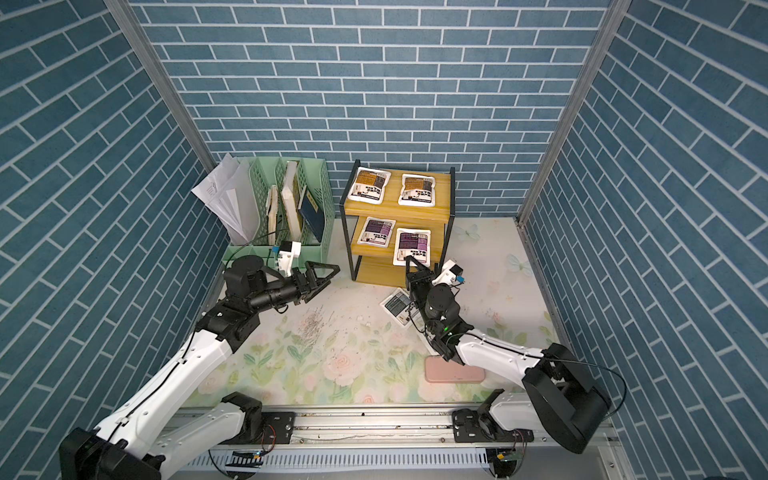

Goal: Place the bagged coffee beans on the shelf by color
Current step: Place the coffee beans on the shelf.

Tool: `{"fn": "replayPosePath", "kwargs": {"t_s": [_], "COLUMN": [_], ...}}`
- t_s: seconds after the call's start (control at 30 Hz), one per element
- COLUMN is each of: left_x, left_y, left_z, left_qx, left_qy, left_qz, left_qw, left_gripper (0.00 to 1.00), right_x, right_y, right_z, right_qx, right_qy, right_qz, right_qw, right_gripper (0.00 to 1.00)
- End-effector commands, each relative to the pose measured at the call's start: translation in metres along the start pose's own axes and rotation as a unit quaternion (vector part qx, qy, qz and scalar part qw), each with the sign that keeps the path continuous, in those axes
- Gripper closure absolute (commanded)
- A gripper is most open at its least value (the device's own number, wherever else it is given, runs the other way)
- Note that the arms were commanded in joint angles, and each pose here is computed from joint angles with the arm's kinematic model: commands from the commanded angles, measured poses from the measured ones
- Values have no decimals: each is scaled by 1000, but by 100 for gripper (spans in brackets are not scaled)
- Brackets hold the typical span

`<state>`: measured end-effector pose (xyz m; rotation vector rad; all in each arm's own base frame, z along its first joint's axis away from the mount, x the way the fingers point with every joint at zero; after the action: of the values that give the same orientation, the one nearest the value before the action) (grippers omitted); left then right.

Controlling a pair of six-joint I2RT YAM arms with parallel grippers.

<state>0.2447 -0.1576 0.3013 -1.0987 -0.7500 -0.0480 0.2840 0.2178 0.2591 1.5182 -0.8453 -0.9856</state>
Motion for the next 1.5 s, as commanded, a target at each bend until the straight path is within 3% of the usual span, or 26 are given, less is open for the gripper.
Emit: {"fn": "replayPosePath", "kwargs": {"t_s": [0.0, 0.43, 0.83, 1.23, 1.3, 1.47], "left_x": [0, 0, -2, -7, -8, -9], "left_y": [1, 8, 14, 17, 17, 18], "left_z": [5, 12, 12, 13, 13, 14], "left_qx": [18, 39, 47, 52, 52, 53], "left_qy": [6, 6, 11, 16, 17, 16], "left_qz": [-15, -22, -23, -23, -22, -21], "left_qw": [1000, 999, 999, 998, 998, 998], "left_gripper": [3, 3, 3, 3, 3, 3], "right_x": [2, 27, 37, 41, 41, 39], "right_y": [-3, -20, -18, -14, -12, -12], "right_z": [-20, -81, -86, -76, -73, -66], "right_qx": [-15, -79, -120, -199, -206, -224], "right_qy": [-3, -40, -79, -103, -102, -94], "right_qz": [33, 52, 82, 87, 81, 57], "right_qw": [999, 995, 986, 971, 970, 968], "right_gripper": [94, 92, 78, 31, 19, 8]}}
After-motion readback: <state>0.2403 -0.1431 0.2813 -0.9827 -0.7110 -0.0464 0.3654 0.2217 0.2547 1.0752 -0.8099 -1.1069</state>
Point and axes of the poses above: each gripper's point midway between its finger pads, its own z axis back along the fingers, its own y axis along the line the jaws close on, x = y × z, the point moved 6 cm from there along z, back along the fingers, and after that the axes turned 11 degrees about -z, right-handed, at the moved point
